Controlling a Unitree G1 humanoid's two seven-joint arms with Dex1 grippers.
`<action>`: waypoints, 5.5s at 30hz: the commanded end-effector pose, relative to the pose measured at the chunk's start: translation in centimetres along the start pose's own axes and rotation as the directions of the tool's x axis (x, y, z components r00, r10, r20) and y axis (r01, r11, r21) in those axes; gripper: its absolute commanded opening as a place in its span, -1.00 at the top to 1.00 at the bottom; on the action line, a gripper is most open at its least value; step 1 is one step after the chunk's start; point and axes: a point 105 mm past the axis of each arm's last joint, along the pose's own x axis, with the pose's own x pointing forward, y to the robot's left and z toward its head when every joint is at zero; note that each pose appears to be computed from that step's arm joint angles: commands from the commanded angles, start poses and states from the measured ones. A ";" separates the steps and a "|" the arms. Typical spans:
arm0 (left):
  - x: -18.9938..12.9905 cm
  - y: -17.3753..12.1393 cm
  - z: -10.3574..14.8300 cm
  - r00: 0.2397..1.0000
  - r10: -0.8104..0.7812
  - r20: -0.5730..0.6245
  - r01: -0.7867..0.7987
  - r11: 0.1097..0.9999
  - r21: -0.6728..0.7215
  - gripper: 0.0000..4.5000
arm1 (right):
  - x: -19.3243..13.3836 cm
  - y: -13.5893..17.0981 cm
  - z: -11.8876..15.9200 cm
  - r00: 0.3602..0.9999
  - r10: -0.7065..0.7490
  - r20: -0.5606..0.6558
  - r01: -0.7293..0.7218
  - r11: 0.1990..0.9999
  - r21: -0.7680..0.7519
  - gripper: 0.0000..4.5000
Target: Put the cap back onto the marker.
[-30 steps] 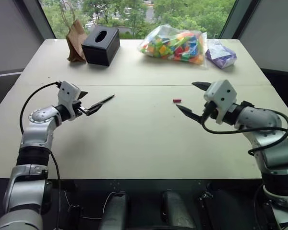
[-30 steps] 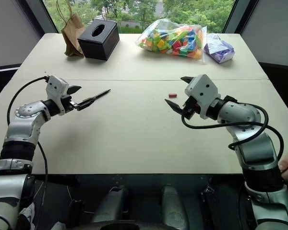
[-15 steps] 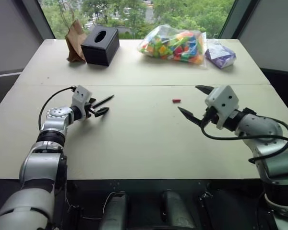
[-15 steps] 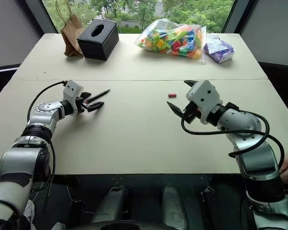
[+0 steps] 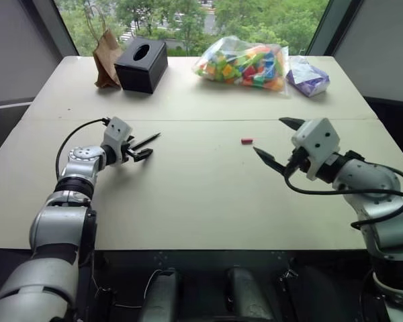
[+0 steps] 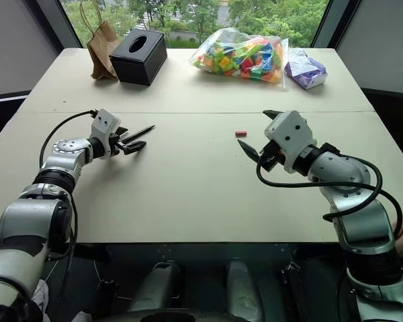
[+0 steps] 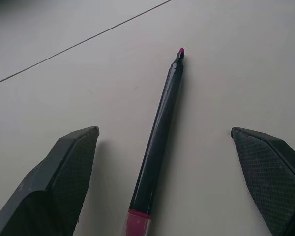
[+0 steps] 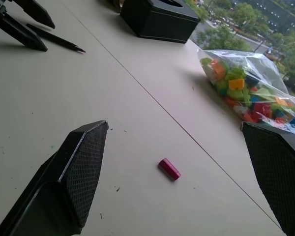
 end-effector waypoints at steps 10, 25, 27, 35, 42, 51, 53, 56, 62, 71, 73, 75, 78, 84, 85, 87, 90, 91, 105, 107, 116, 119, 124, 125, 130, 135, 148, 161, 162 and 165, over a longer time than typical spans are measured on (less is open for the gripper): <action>-0.2 -0.9 -3.7 0.994 -0.025 -0.108 0.015 0.995 -0.096 0.99 | -0.6 -1.4 1.8 1.000 -0.013 0.024 0.015 0.996 -0.090 -1.00; -0.9 -4.0 2.3 0.949 -0.301 0.097 0.300 0.954 0.021 0.99 | 0.4 -2.4 0.2 1.000 0.022 0.009 -0.022 0.999 -0.033 -1.00; -2.0 -4.9 3.2 0.927 -0.360 0.105 0.355 0.933 0.059 0.99 | 1.0 -2.7 -0.6 0.999 0.043 0.008 -0.043 0.999 -0.002 -1.00; -5.8 -7.1 5.0 0.893 -0.442 0.085 0.431 0.894 0.125 0.99 | 4.5 -2.1 -3.6 0.985 0.171 0.017 -0.172 0.981 0.085 -1.00; -6.9 -8.2 5.6 0.895 -0.437 0.094 0.423 0.896 0.138 0.99 | 6.9 -1.4 -5.3 0.958 0.288 0.013 -0.286 0.942 0.174 -1.00; -7.7 -8.9 5.4 0.907 -0.405 0.112 0.390 0.911 0.133 0.99 | 9.0 -2.1 -6.9 0.901 0.430 -0.059 -0.391 0.863 0.320 -1.00; -7.8 -9.1 5.4 0.909 -0.399 0.116 0.384 0.914 0.133 0.99 | 9.3 -2.3 -7.3 0.894 0.438 -0.094 -0.390 0.864 0.318 -1.00; -8.0 -9.4 5.3 0.911 -0.394 0.122 0.379 0.916 0.130 0.99 | 9.7 -2.4 -7.9 0.882 0.450 -0.142 -0.391 0.865 0.313 -1.00; -8.4 -9.6 5.4 0.917 -0.374 0.136 0.358 0.925 0.125 0.99 | 10.2 -2.4 -8.9 0.878 0.426 -0.217 -0.356 0.886 0.298 -1.00; -9.4 -10.1 4.9 0.928 -0.347 0.138 0.335 0.936 0.109 0.99 | 11.1 -3.0 -8.6 0.899 0.364 -0.242 -0.299 0.916 0.266 -1.00; -9.5 -10.2 4.8 0.930 -0.341 0.137 0.329 0.939 0.105 0.99 | 11.3 -3.2 -8.5 0.903 0.355 -0.242 -0.293 0.920 0.259 -1.00; -9.6 -10.2 4.7 0.932 -0.334 0.140 0.322 0.942 0.098 0.99 | 11.5 -3.1 -8.3 0.906 0.348 -0.242 -0.287 0.924 0.253 -1.00; -9.7 -10.4 4.6 0.933 -0.330 0.141 0.319 0.943 0.094 0.99 | 11.8 -2.9 -8.2 0.908 0.344 -0.240 -0.285 0.926 0.249 -1.00; -9.7 -10.5 4.6 0.934 -0.326 0.145 0.315 0.945 0.090 0.99 | 12.6 -2.5 -7.5 0.917 0.335 -0.219 -0.281 0.929 0.241 -1.00; -9.7 -10.5 4.6 0.935 -0.324 0.146 0.313 0.945 0.089 0.99 | 12.7 -2.4 -7.5 0.916 0.335 -0.220 -0.282 0.929 0.240 -1.00; -9.8 -10.5 4.7 0.936 -0.320 0.147 0.309 0.947 0.089 0.99 | 12.7 -2.3 -7.6 0.916 0.333 -0.224 -0.279 0.930 0.241 -1.00; -9.9 -10.4 4.7 0.939 -0.312 0.147 0.301 0.949 0.091 0.99 | 12.7 -2.2 -8.0 0.914 0.326 -0.241 -0.266 0.931 0.249 -1.00; -10.0 -10.4 4.7 0.939 -0.310 0.147 0.300 0.950 0.091 0.99 | 12.7 -2.2 -8.1 0.913 0.325 -0.246 -0.264 0.931 0.251 -1.00; -10.8 -10.1 4.8 0.950 -0.271 0.152 0.260 0.961 0.093 0.99 | 12.7 -1.0 -9.7 0.902 0.319 -0.290 -0.227 0.924 0.309 -1.00; -10.9 -10.1 4.8 0.951 -0.268 0.153 0.257 0.962 0.093 0.99 | 12.8 -0.8 -9.8 0.899 0.324 -0.294 -0.230 0.922 0.312 -1.00; -11.4 -10.0 4.7 0.956 -0.251 0.153 0.240 0.967 0.089 1.00 | 12.8 -0.4 -10.0 0.895 0.332 -0.297 -0.233 0.917 0.323 -0.15; -11.3 -10.0 4.8 0.956 -0.249 0.153 0.238 0.967 0.088 1.00 | 12.7 -0.4 -10.2 0.893 0.333 -0.302 -0.232 0.917 0.324 0.53; -11.1 -9.9 4.8 0.956 -0.252 0.152 0.241 0.966 0.088 1.00 | 12.6 -0.6 -10.3 0.895 0.323 -0.307 -0.222 0.921 0.320 0.74; -11.1 -9.9 4.8 0.955 -0.254 0.152 0.243 0.966 0.089 1.00 | 12.5 -0.7 -10.2 0.896 0.324 -0.303 -0.224 0.920 0.321 0.74; -10.7 -10.0 5.0 0.952 -0.263 0.156 0.251 0.964 0.090 1.00 | 12.5 -1.0 -10.1 0.899 0.313 -0.307 -0.219 0.927 0.304 0.74; -10.2 -10.0 5.3 0.945 -0.286 0.159 0.272 0.957 0.102 1.00 | 12.7 -0.9 -9.3 0.902 0.339 -0.268 -0.260 0.921 0.289 0.74; -6.0 -9.6 7.3 0.876 -0.469 0.116 0.404 0.843 0.356 1.00 | 9.6 -1.0 -2.7 0.844 0.511 -0.165 -0.535 0.825 -0.181 0.74; -4.7 -9.8 8.3 0.844 -0.521 0.126 0.435 0.804 0.406 1.00 | 7.1 2.3 -2.9 0.791 0.562 -0.243 -0.608 0.766 -0.209 0.74; -4.8 -9.8 8.3 0.844 -0.521 0.128 0.434 0.804 0.407 1.00 | 7.0 2.6 -3.0 0.784 0.570 -0.246 -0.617 0.759 -0.207 0.74; -5.1 -9.6 8.3 0.851 -0.507 0.138 0.418 0.813 0.404 1.00 | 7.4 4.6 -3.3 0.752 0.618 -0.229 -0.656 0.733 -0.179 0.74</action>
